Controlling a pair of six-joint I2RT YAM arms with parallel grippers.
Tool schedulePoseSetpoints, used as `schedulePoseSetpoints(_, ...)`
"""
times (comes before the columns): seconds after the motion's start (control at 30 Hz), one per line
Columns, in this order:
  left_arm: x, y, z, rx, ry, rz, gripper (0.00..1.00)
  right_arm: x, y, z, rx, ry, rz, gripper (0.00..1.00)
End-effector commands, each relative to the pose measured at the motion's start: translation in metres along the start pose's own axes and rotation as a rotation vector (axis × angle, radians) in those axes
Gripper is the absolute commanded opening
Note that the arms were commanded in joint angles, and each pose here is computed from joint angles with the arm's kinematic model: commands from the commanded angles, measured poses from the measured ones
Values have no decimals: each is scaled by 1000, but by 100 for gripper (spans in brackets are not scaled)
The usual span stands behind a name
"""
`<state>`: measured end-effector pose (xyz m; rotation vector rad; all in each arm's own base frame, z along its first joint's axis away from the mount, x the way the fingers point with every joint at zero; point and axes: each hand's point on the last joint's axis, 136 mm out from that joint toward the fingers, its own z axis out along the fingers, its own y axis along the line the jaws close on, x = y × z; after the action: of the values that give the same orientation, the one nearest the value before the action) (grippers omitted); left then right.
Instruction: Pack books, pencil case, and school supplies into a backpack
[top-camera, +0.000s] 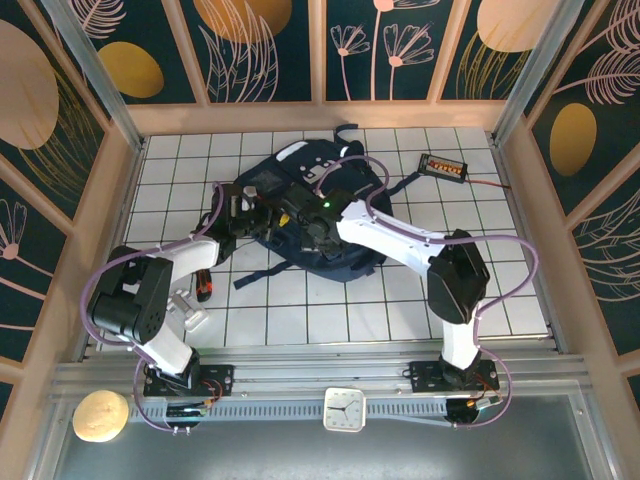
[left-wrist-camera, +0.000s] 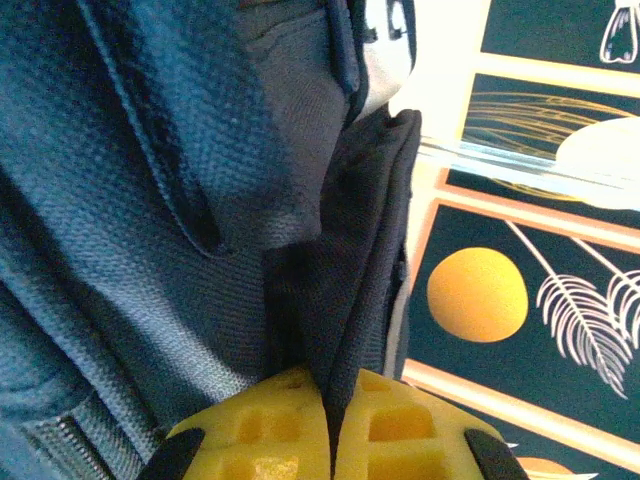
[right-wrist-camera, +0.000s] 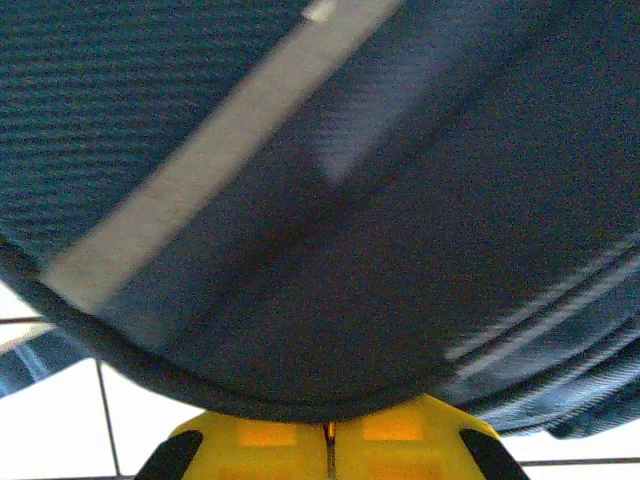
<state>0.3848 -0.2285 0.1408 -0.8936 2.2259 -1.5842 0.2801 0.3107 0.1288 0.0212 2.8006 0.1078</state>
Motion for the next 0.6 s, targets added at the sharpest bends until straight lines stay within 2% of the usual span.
schedulePoseSetpoints(0.0,-23,-23,-27,64,-78,88,0,11,-49,-5,109,57,-33,0)
schedulePoseSetpoints(0.37,-33,-5,-37,-25,-59,171,0,-33,-76,2,33,37,-124,0)
schedulePoseSetpoints(0.43,-37,-2,-41,-39,-60,182,0,-39,-71,-2,0,28,-143,0)
schedulePoseSetpoints(0.57,-43,-2,-40,-50,-40,204,0,-33,-36,-13,-165,26,-188,0)
